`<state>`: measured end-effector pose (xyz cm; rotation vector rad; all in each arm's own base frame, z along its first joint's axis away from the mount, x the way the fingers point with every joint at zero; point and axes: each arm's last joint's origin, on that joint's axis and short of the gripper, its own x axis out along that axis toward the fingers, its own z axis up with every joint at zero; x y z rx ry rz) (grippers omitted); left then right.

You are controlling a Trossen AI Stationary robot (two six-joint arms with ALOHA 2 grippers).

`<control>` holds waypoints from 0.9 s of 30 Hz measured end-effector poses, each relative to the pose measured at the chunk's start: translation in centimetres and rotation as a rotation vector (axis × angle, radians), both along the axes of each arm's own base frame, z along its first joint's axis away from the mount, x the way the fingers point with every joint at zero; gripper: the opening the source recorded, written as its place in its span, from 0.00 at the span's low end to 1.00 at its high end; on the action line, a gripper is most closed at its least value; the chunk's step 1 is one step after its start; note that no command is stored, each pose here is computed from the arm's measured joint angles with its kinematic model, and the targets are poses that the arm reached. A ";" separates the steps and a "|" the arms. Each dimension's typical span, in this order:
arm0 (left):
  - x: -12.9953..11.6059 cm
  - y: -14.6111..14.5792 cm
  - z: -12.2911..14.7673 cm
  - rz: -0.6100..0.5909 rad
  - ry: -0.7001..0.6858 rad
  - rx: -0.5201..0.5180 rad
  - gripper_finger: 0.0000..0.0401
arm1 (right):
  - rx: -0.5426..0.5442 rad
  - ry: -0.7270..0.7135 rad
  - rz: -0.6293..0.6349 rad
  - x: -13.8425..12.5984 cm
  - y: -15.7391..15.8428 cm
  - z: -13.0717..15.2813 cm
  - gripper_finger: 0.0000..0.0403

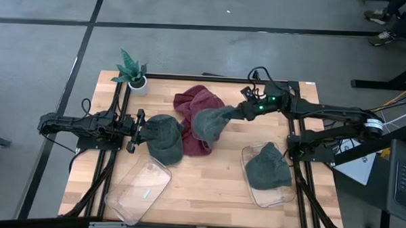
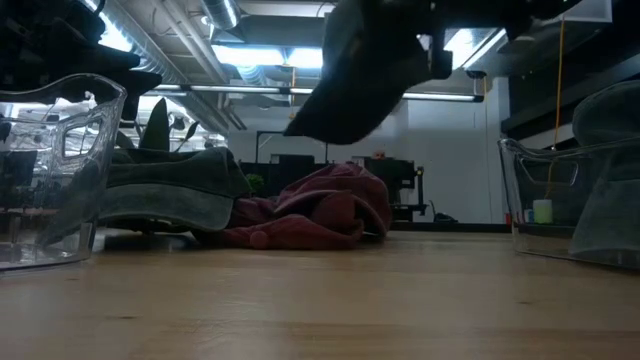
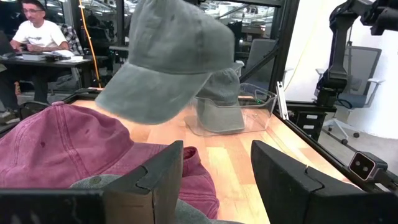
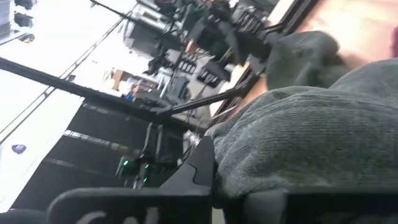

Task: Pick & Place hat
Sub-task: Put the right green cap into the right transparent bin

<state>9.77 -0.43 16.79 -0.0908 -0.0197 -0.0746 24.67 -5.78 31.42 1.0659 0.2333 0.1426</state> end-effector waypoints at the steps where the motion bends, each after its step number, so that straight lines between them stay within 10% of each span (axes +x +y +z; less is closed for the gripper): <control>1: 0.0 0.0 0.0 0.000 0.000 0.000 0.46 | 0.003 -0.002 0.022 -0.2 0.2 0.1 0.01; 27: 0.0 0.0 0.0 0.000 0.000 0.000 0.46 | -0.048 0.150 0.714 -3.7 9.7 1.6 0.01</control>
